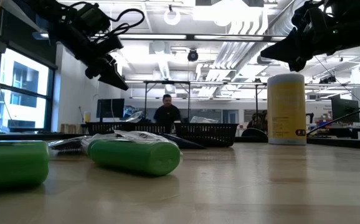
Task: Pick & Place Travel size toiletries
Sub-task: Put the black hairbrush into the left black bin
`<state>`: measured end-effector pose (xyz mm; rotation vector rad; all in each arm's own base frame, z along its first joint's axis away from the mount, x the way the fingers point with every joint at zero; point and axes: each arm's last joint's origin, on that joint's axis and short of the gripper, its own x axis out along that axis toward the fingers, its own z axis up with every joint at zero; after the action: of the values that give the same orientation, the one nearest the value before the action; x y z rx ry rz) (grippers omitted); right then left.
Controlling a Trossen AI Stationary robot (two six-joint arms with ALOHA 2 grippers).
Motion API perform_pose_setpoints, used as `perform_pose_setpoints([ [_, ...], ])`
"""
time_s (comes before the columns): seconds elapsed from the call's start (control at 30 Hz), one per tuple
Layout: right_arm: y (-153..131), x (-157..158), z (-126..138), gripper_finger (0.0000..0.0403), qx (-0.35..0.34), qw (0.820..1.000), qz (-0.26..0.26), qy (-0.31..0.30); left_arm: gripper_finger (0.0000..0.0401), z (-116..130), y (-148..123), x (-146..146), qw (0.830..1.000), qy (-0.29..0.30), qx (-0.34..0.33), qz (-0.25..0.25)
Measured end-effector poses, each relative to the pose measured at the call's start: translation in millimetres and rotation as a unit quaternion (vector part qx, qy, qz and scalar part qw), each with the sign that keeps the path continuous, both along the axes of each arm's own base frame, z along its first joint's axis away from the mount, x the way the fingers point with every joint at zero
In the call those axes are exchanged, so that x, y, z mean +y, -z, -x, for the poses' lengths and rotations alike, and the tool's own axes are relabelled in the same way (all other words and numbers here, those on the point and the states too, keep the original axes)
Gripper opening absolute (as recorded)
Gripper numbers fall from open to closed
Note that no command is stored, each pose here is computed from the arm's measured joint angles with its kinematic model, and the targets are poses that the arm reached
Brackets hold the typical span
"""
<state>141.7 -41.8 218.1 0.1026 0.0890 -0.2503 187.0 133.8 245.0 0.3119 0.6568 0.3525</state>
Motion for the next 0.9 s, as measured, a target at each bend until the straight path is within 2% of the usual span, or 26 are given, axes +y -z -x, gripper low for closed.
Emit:
perform_pose_setpoints([
  [0.2,0,0,0,0.0002,0.000,1.000,0.000,0.000,0.0035,-5,-3,-4,1.000,0.024,-0.018,0.000],
  [0.33,1,0,0,0.0002,0.006,1.000,-0.001,0.000,0.0035,-18,-6,-22,0.997,0.070,-0.026,-0.031],
  [0.43,2,0,0,0.0002,0.011,1.000,-0.002,0.000,0.0035,-26,-5,-39,0.996,0.084,-0.013,-0.041],
  [0.7,2,0,0,0.0002,0.011,1.000,-0.002,0.000,0.0035,-35,4,-85,0.988,0.150,0.026,0.013],
  [0.9,2,0,0,0.0002,0.011,1.000,-0.002,0.000,0.0035,-37,7,-114,0.988,0.147,0.044,0.016],
])
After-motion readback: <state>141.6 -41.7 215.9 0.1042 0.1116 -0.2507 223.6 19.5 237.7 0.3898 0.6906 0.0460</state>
